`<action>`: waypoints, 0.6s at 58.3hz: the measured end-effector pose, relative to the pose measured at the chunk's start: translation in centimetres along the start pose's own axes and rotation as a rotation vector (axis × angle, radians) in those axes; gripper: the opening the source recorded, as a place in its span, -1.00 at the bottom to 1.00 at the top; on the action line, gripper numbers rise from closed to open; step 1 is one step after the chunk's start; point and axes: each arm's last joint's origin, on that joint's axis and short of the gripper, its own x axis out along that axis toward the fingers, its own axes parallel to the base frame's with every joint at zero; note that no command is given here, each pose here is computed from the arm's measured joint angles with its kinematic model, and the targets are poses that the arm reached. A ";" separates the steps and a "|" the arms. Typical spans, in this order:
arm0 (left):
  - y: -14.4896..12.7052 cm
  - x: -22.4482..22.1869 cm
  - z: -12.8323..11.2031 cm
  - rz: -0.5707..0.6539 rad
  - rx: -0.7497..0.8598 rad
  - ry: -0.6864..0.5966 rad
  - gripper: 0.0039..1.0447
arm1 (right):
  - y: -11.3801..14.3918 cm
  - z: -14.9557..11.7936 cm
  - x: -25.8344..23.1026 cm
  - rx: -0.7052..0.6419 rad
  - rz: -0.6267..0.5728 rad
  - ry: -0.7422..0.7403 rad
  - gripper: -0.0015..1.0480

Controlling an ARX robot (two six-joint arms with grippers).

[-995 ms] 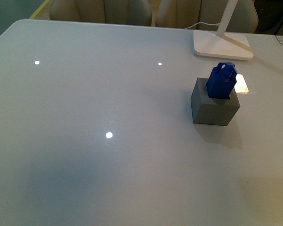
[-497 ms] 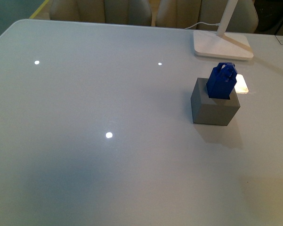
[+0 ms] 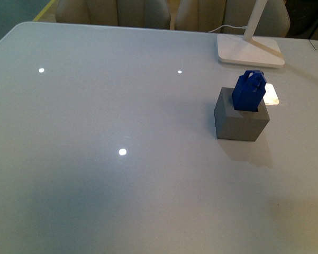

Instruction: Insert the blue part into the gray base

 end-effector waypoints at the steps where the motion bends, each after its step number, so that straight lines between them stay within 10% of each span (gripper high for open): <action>1: 0.0 0.0 0.0 0.000 0.000 0.000 0.86 | 0.0 0.0 -0.1 0.000 0.000 -0.002 -0.96; 35: 0.0 0.0 0.0 0.000 0.000 0.000 0.86 | 0.0 0.5 -2.1 0.000 0.000 -0.017 -0.96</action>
